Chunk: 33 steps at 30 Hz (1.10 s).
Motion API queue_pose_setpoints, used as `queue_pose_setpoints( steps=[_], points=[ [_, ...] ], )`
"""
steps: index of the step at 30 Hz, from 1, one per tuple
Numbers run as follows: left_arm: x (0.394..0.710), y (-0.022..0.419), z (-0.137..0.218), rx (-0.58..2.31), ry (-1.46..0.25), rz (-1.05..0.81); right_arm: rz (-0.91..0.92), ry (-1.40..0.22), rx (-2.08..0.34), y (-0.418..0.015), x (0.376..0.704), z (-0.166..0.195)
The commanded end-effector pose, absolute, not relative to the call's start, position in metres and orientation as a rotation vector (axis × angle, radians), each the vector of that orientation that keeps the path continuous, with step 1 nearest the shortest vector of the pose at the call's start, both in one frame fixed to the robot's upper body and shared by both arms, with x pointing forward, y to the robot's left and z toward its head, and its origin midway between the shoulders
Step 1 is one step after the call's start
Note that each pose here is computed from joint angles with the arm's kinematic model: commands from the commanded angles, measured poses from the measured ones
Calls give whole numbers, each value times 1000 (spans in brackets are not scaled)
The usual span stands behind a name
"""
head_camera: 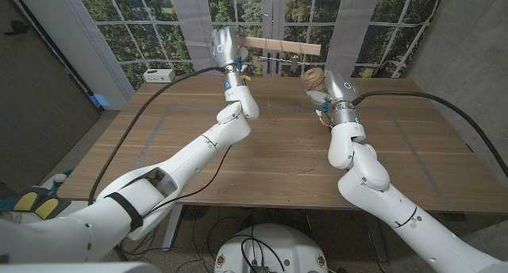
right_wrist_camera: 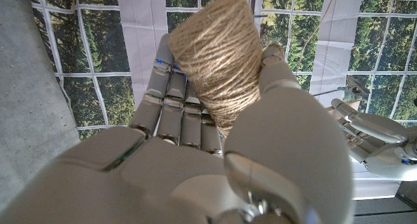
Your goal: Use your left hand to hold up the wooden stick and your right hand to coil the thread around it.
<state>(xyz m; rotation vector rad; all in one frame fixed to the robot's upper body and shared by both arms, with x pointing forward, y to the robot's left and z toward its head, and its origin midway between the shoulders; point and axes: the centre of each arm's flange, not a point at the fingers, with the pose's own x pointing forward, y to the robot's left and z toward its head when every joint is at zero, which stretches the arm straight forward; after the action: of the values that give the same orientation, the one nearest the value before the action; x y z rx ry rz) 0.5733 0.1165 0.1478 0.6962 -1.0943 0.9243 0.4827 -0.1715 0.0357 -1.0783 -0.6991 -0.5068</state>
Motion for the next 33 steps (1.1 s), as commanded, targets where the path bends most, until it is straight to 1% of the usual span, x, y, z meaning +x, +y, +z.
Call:
queue_pose_setpoints(
  steps=[1, 8, 18, 20, 21, 23, 24, 26, 33],
  points=[
    [568, 120, 144, 685, -1115, 931, -465, -641, -1055, -178, 501, 36],
    [573, 122, 141, 734, -1051, 931, -463, -622, -1053, -181, 503, 36],
    [577, 125, 139, 802, -1012, 954, -462, -598, -1059, -183, 504, 36],
    [578, 125, 142, 835, -964, 934, -459, -595, -1064, -183, 504, 37],
    [579, 126, 140, 813, -987, 938, -458, -592, -1066, -183, 504, 37],
    [579, 126, 145, 874, -901, 908, -451, -584, -1078, -183, 503, 39],
    [581, 127, 142, 844, -936, 923, -448, -579, -1083, -183, 504, 39],
    [581, 127, 145, 878, -869, 895, -430, -571, -1102, -183, 504, 40],
    [588, 129, 145, 898, -813, 871, -320, -546, -1186, -183, 507, 42]
  ],
)
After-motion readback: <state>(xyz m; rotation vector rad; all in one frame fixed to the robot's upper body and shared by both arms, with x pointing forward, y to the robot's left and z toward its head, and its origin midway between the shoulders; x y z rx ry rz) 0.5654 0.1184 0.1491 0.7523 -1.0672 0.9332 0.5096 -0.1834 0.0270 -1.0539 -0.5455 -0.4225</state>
